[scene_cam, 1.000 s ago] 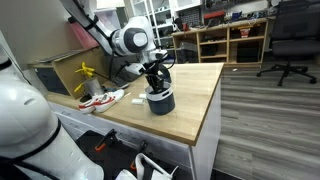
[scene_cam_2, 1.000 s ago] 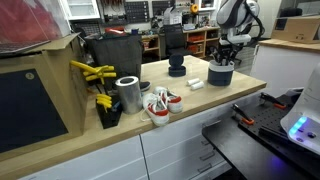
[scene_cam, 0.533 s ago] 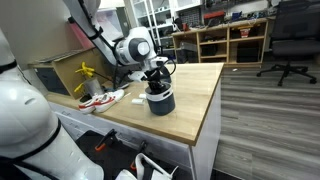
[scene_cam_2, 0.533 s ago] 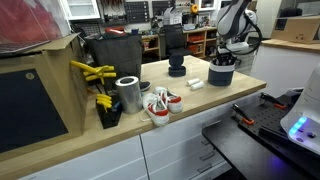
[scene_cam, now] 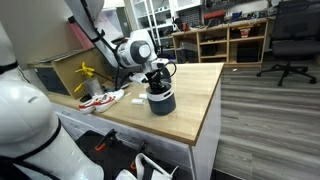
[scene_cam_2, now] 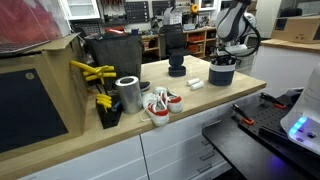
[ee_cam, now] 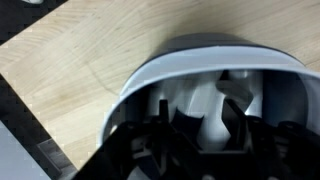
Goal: Remove the white object from the container
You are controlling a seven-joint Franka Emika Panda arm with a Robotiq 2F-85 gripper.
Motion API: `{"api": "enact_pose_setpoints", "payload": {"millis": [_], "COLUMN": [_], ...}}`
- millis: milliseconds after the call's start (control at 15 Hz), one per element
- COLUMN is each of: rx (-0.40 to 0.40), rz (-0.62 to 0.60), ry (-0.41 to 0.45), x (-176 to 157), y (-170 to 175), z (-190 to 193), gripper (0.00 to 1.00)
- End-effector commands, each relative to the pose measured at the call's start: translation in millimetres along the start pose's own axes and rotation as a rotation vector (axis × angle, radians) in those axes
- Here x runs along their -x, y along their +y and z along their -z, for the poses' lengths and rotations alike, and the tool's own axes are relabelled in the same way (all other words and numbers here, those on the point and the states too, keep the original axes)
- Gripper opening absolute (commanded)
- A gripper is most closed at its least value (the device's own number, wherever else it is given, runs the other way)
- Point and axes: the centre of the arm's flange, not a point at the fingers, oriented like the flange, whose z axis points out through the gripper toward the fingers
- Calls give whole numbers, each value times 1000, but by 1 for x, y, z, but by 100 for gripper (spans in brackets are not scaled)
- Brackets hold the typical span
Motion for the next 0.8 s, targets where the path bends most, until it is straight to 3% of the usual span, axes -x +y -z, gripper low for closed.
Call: {"api": "enact_pose_setpoints", "payload": {"millis": [0,133,400,733], "rx": [23,34,29,-3], "rz": [-18,-22,-17,-15], "ry": [25,35,50,57], "x": [-3,-3,-2,-10], "y": [-7,-7,-8,-6], "z": [-29,-37,-49,-16], "gripper": [34,32,2,1]}}
